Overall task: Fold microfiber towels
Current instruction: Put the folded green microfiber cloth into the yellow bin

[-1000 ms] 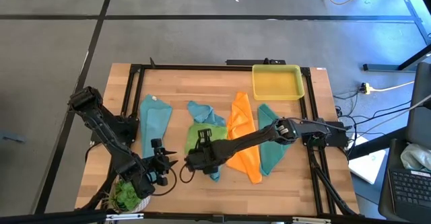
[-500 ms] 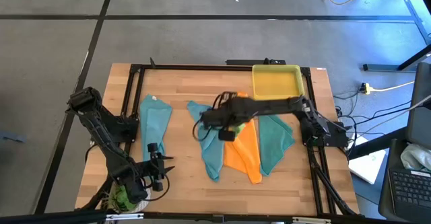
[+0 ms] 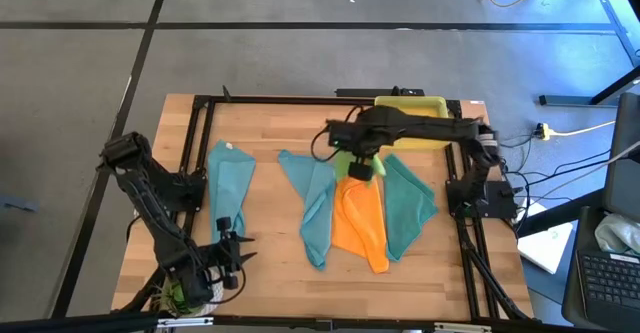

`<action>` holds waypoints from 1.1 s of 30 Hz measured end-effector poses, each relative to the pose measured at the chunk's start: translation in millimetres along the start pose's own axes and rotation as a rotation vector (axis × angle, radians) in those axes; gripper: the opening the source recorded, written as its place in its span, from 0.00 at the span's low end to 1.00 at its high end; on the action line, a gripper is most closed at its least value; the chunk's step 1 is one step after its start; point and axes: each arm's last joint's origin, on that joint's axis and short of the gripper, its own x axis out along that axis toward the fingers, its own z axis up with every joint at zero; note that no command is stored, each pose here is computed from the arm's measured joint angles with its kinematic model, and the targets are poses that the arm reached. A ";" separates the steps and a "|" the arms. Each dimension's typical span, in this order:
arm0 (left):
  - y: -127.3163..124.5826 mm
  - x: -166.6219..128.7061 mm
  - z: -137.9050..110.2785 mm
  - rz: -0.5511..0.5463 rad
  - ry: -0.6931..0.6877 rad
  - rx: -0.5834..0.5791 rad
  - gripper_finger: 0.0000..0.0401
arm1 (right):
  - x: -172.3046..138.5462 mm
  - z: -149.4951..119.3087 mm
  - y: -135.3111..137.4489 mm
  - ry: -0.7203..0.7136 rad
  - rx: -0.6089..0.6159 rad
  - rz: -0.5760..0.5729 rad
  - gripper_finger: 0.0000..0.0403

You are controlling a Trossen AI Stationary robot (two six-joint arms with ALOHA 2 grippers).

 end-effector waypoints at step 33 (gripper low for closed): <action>10.8 15.5 5.6 0.133 -0.044 0.022 0.38 | 106.3 -110.1 -200.0 0.004 0.299 -0.090 0.02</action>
